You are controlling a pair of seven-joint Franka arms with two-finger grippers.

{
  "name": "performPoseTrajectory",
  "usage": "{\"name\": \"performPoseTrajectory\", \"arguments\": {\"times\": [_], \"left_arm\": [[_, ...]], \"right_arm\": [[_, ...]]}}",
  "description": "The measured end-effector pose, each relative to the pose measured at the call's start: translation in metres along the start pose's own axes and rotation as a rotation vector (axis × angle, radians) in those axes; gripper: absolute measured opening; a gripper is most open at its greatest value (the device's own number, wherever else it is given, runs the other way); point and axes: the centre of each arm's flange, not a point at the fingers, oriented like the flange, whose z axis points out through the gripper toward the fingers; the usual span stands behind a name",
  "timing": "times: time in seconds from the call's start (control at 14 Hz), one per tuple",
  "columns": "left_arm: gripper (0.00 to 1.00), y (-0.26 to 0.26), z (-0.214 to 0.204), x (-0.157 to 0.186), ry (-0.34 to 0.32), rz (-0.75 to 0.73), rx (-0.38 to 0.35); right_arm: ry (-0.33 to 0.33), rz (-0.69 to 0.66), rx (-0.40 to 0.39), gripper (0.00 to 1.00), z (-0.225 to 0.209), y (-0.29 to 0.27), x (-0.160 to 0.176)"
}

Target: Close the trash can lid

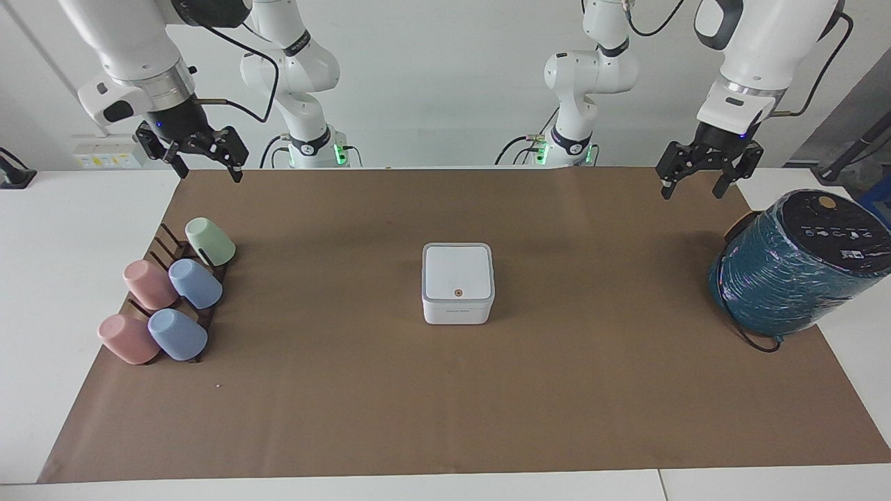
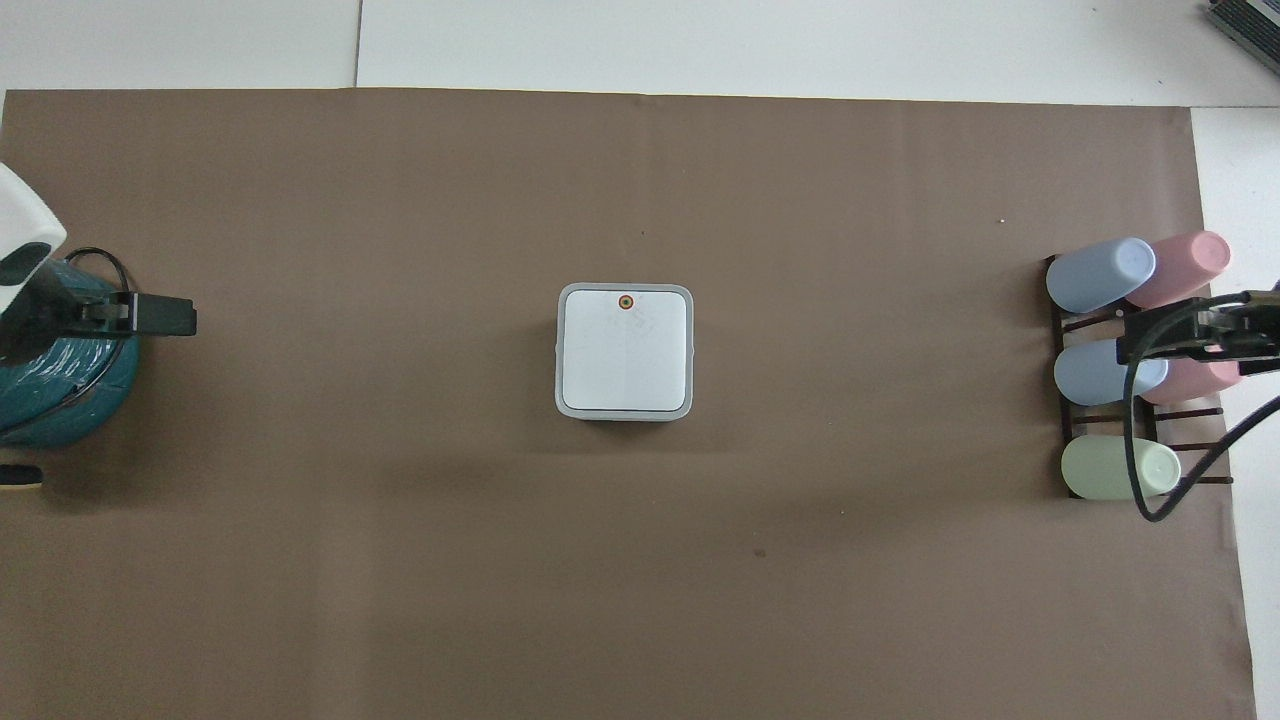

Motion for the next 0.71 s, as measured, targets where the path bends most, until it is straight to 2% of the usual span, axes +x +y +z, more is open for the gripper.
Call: {"name": "performPoseTrajectory", "arguments": {"times": [0.43,0.57,0.71], "left_arm": [[1.00,-0.007,-0.013,0.023,-0.059,-0.006,-0.002],[1.00,-0.007,-0.016,0.024,-0.064,-0.003,-0.003],[1.00,-0.007,-0.017,0.018,-0.101,-0.002,-0.005]], "right_arm": [[0.000,0.000,0.000,1.00,0.000,0.000,0.000],[0.000,0.000,0.000,1.00,0.000,0.000,0.000],[0.000,0.000,0.000,1.00,0.000,0.000,0.000]]}}
